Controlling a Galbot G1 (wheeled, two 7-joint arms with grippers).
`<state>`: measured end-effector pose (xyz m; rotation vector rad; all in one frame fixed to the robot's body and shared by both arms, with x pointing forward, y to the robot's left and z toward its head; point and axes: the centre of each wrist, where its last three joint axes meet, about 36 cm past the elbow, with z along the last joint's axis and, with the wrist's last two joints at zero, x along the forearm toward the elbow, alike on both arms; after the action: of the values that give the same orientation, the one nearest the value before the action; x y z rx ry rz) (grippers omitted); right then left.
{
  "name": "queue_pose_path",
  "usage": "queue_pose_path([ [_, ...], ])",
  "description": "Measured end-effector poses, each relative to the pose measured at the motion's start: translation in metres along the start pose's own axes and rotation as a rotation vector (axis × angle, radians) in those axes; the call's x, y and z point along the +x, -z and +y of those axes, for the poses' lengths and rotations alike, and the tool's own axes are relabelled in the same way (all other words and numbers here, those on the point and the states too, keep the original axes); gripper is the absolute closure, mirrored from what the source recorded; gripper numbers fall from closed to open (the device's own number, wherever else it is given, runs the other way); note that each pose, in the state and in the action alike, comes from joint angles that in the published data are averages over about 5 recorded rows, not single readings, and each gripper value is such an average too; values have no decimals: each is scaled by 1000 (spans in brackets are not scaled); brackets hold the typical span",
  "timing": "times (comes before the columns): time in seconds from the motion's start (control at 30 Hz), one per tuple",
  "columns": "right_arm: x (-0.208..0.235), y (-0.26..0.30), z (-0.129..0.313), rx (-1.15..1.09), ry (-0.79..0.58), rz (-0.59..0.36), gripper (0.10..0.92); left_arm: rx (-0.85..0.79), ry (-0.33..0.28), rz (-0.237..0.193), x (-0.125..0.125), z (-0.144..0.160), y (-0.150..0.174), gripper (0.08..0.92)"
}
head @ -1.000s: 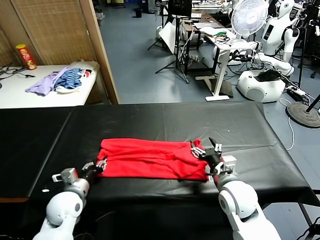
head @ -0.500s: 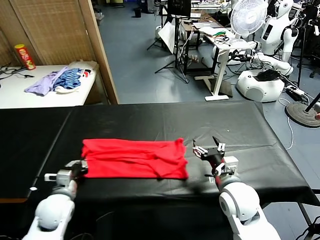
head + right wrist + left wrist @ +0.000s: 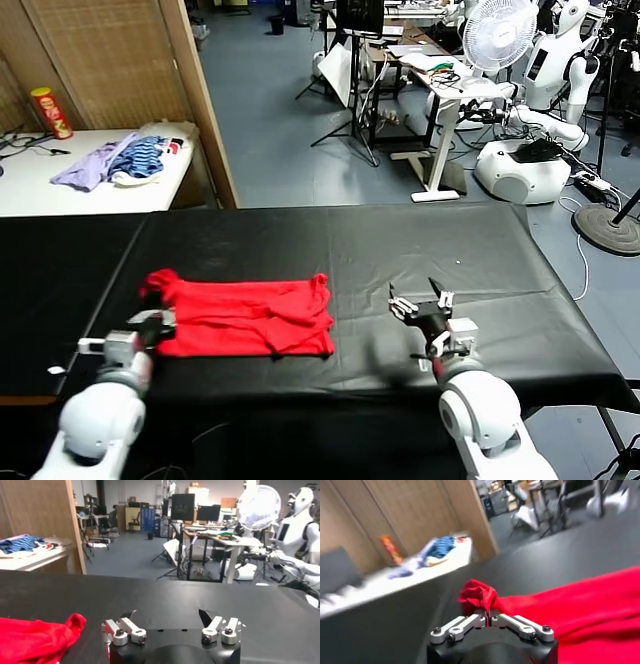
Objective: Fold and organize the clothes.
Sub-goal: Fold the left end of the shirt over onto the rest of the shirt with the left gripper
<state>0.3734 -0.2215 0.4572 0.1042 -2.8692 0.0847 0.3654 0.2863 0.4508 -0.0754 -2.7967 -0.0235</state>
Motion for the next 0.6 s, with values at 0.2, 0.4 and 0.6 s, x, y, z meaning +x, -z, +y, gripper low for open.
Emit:
queue_pose_path([
  [0.2,-2,-4,-4,5,-18,13,224,159,-157,-6,-10,-55,6,857],
  [0.4,-6,-6,-2,4,-16,18,224,221,-212,6,-20,-94,-2,857],
  [0.6,-10,-7,0,5,-10,21,224,264,-222,18,-30,-115,-9,857],
])
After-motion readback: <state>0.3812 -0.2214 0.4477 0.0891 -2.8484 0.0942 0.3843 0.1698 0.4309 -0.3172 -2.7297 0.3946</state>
